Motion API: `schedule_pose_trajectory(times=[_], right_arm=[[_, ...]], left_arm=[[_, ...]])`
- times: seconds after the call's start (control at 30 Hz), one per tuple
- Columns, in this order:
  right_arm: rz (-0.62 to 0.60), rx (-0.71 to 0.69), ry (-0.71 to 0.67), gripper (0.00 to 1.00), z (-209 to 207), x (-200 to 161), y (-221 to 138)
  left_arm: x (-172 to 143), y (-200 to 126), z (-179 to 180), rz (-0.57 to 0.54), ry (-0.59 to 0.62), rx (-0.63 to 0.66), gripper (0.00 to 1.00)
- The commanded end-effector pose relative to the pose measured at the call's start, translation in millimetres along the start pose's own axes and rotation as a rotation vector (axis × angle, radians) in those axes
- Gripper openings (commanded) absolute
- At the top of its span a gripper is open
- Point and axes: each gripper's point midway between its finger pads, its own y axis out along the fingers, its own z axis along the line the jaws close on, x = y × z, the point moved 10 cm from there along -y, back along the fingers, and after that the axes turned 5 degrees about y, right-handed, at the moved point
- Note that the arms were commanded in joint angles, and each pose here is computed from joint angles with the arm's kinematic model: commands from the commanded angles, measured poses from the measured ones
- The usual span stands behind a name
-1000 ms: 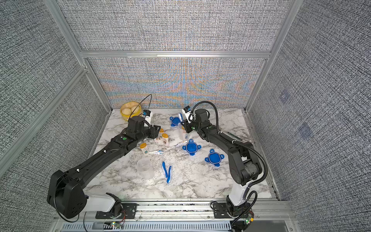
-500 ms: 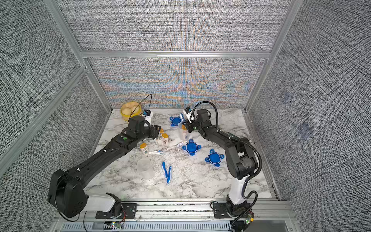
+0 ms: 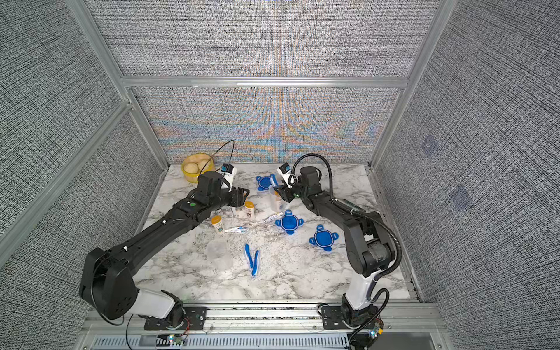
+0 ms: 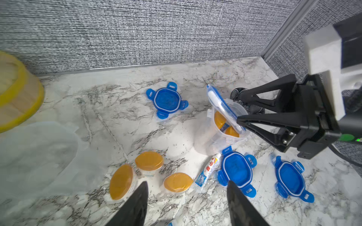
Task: Pack away toiletry kits
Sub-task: Place the toiletry item into the container.
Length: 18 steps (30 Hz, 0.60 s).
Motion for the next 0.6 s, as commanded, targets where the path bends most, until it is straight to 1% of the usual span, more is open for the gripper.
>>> schedule_pose_trajectory(times=[0.0,0.1,0.2,0.27,0.43,0.5,0.57], right_arm=[[-0.057,-0.017,0.019,0.55,0,11,-13],[-0.064,-0.042,0.102,0.56,-5,14,-26],[-0.03,-0.077,0.226,0.55,-16,14,-34],[-0.017,-0.075,0.303,0.55,-20,12,-38],[-0.017,-0.043,0.506,0.54,-31,3,-51],[-0.018,-0.021,0.566,0.54,-33,-1,-53],[-0.023,-0.004,0.585,0.54,-34,-2,-56]], left_arm=[[10,8,-6,-0.037,-0.012,-0.085,0.64],[15,23,-8,-0.048,-0.036,-0.135,0.66],[22,42,-11,-0.041,-0.059,-0.177,0.71],[26,56,-12,-0.032,-0.077,-0.21,0.72],[34,90,-15,-0.005,-0.136,-0.285,0.72],[33,103,-14,0.014,-0.157,-0.291,0.71],[33,114,-14,0.025,-0.173,-0.311,0.7]])
